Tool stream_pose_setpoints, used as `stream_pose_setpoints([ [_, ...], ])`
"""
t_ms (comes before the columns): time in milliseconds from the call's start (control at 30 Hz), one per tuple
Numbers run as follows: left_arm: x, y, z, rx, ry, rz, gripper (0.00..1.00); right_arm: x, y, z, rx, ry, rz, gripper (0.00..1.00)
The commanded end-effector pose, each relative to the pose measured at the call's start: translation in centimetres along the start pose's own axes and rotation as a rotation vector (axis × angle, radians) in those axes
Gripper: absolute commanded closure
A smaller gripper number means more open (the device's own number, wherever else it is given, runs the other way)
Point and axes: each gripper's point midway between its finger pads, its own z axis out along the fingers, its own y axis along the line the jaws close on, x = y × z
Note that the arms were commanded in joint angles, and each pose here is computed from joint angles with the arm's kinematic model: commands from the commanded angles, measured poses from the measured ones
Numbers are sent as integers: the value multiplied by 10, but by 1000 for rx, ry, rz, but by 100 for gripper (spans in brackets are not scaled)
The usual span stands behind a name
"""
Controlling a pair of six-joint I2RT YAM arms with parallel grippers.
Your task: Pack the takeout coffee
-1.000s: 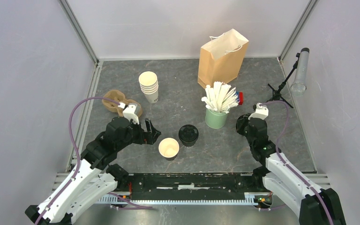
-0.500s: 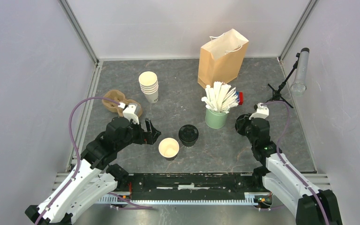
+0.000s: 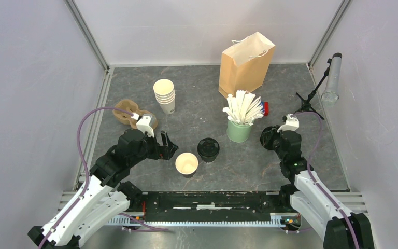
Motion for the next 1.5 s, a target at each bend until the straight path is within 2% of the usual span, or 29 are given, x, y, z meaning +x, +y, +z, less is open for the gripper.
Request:
stream_pose_setpoints([
  [0, -5, -3, 1, 19, -16, 37, 0, -9, 4, 0, -30, -32, 2, 100],
  [100, -4, -3, 1, 18, -15, 37, 0, -7, 6, 0, -50, -21, 13, 100],
  [200, -4, -3, 2, 16, -15, 37, 0, -7, 6, 0, -52, -15, 18, 94],
  [267, -4, -3, 2, 15, -13, 37, 0, -8, 6, 0, -51, -19, 18, 100],
  [333, -4, -2, 2, 15, -14, 37, 0, -10, 6, 0, -50, -24, 22, 100],
  [433, -4, -3, 2, 15, -12, 37, 0, -11, 11, -2, -76, -19, 25, 92],
  [500, -4, -2, 2, 14, -13, 36, 0, -13, 11, -2, -78, -22, 23, 100],
  [533, -4, -2, 2, 14, -11, 38, 0, -14, 12, -2, -80, -24, 24, 100],
  [800, -4, -2, 2, 12, -11, 37, 0, -17, 13, -4, -84, -29, 26, 100],
  [900, -4, -2, 3, 13, -10, 37, 0, -22, 12, -6, -75, -41, 32, 94],
  [967, -3, -2, 3, 13, -8, 38, 0, -25, 11, -7, -70, -49, 33, 99],
  [1067, -3, -2, 3, 13, -10, 37, 0, -26, 13, -7, -82, -50, 32, 100],
  [1167, -3, -2, 3, 11, -6, 38, 0, -24, 8, -6, -59, -49, 25, 92],
  [1267, -3, -2, 3, 12, -4, 38, 0, -22, 9, -5, -68, -38, 11, 100],
  [1400, -3, -3, 3, 14, -5, 38, 0, -22, 12, -5, -84, -35, 17, 95],
  [1467, -3, -2, 4, 12, -2, 38, 0, -24, 14, -5, -90, -36, 14, 100],
])
